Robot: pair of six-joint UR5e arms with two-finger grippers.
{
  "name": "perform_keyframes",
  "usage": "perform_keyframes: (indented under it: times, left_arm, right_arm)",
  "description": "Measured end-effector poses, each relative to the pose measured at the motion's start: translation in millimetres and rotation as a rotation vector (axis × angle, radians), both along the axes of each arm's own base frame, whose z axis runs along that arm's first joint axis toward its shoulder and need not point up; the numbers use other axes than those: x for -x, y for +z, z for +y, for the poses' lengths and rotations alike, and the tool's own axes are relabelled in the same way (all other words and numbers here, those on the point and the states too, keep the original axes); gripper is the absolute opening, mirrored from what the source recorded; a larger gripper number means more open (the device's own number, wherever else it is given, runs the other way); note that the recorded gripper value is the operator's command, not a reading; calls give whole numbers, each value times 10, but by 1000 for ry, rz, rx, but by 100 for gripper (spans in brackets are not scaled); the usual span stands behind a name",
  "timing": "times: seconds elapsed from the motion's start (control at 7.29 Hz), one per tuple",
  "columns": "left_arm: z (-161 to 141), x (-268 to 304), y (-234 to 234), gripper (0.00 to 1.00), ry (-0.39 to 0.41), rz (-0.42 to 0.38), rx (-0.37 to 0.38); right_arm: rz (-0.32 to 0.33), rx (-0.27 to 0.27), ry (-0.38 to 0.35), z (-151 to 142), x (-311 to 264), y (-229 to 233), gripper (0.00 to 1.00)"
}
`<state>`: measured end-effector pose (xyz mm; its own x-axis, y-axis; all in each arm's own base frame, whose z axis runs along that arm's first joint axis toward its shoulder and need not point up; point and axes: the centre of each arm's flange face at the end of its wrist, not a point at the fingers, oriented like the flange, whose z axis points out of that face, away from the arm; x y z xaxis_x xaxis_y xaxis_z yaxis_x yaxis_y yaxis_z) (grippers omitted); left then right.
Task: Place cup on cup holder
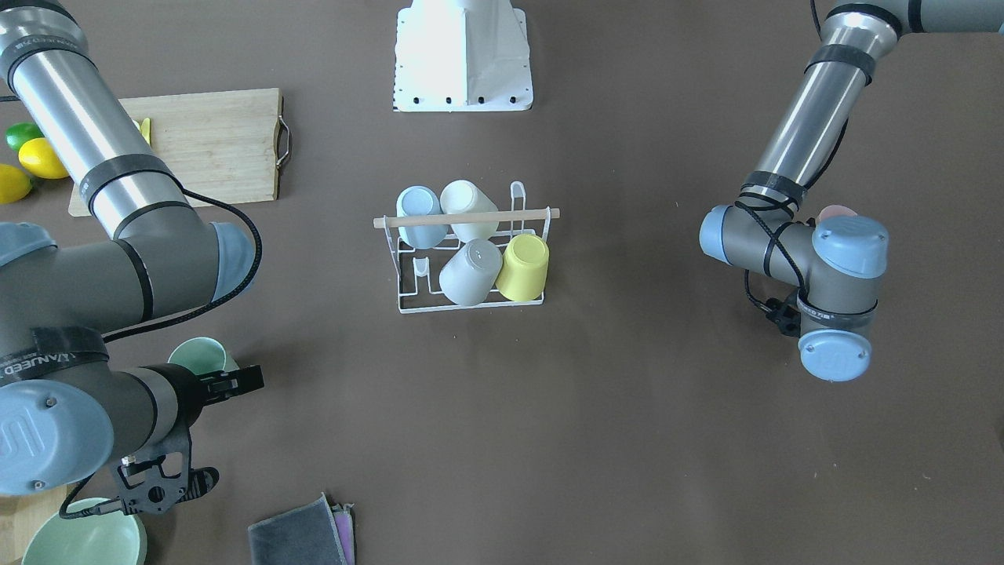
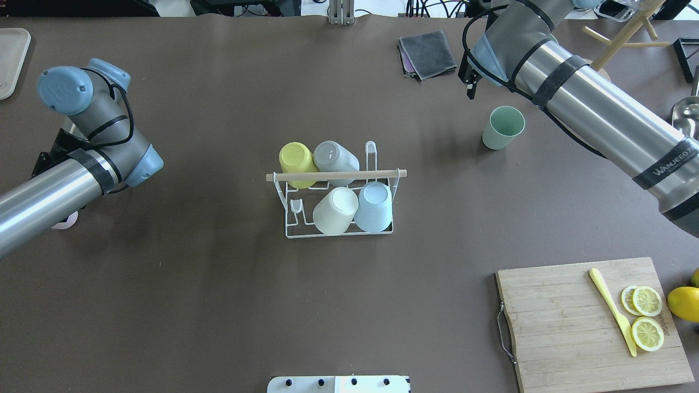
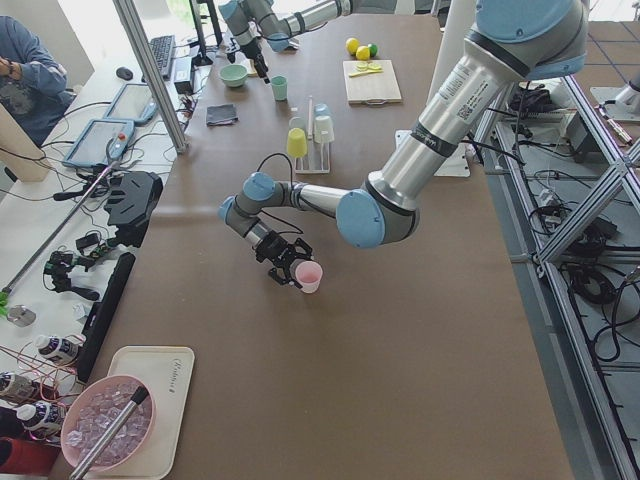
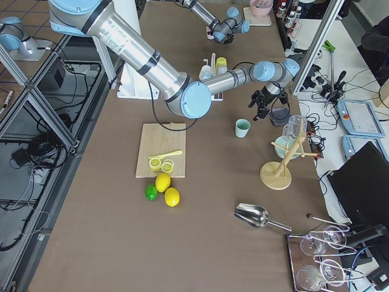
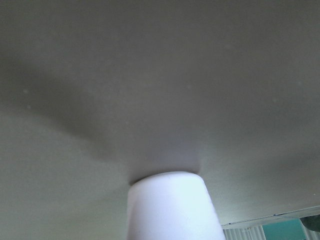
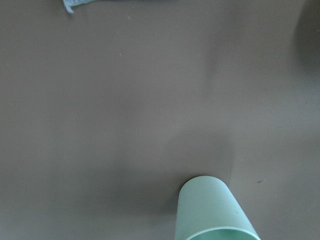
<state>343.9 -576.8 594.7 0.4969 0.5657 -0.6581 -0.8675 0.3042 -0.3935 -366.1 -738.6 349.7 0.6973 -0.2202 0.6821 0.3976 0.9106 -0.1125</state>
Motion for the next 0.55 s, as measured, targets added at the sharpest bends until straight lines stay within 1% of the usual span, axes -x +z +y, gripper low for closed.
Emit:
perform_keyframes:
  times: [0.14, 0.27, 0.41, 0.55]
  left_arm:
    - [-3, 2, -2, 60, 4, -8, -5]
    - [-7, 4, -6, 39, 9, -14, -9]
    - [-7, -6, -13, 21, 12, -17, -12]
    - [-13, -19, -48, 16, 14, -13, -19]
  right_arm:
    - [8, -16, -42, -68, 68, 6, 100]
    - [17, -25, -81, -112, 141, 43, 100]
    - [26, -36, -119, -137, 206, 85, 100]
    - [29, -45, -158, -153, 259, 135, 100]
